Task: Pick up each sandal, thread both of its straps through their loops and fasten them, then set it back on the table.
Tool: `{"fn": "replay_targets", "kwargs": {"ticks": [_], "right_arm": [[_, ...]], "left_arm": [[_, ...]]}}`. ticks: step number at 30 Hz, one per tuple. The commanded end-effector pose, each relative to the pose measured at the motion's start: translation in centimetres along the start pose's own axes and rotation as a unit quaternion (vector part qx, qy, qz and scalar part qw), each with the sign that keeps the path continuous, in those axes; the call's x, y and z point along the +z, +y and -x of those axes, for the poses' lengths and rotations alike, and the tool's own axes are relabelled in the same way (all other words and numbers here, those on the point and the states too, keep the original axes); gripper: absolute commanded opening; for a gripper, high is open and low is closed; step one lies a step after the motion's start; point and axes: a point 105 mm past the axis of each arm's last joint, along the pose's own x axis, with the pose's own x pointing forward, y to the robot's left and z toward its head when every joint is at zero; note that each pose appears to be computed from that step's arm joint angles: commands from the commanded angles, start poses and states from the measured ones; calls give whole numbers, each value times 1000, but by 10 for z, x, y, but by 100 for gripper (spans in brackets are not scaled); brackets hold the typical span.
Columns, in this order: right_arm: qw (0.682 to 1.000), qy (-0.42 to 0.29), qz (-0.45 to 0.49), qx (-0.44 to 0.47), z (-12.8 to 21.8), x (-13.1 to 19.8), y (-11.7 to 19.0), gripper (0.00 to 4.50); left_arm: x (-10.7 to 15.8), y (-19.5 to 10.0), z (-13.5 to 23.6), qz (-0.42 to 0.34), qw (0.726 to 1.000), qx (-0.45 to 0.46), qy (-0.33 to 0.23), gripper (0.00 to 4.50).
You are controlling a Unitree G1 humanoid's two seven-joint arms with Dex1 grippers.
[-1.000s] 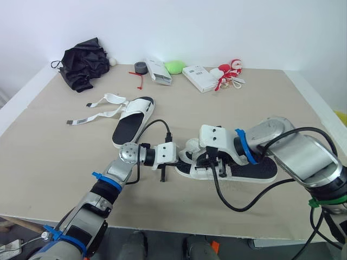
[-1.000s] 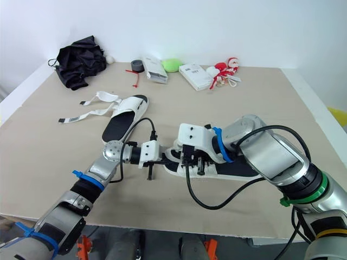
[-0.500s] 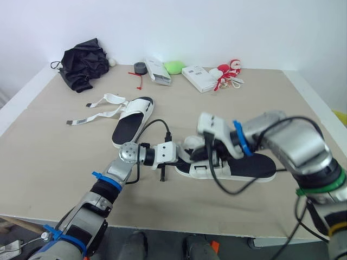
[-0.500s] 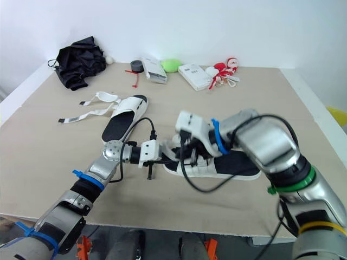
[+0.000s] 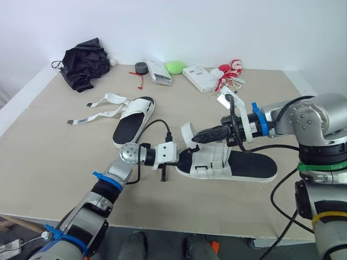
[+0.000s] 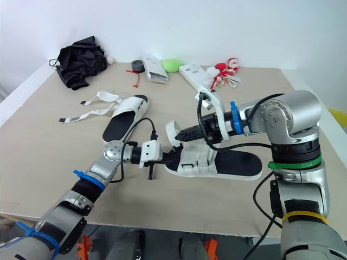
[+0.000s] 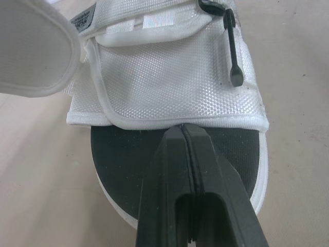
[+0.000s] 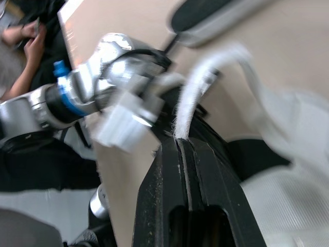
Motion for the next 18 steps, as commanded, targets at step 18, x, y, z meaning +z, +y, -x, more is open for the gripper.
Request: {"fn": "replay_targets", "kwargs": {"ticks": [18], "right_arm": [[993,-34,-112,4,17,-12,-13,7]], "left_arm": [[-25,-24,-3,40,998,-33,39,0]]}}
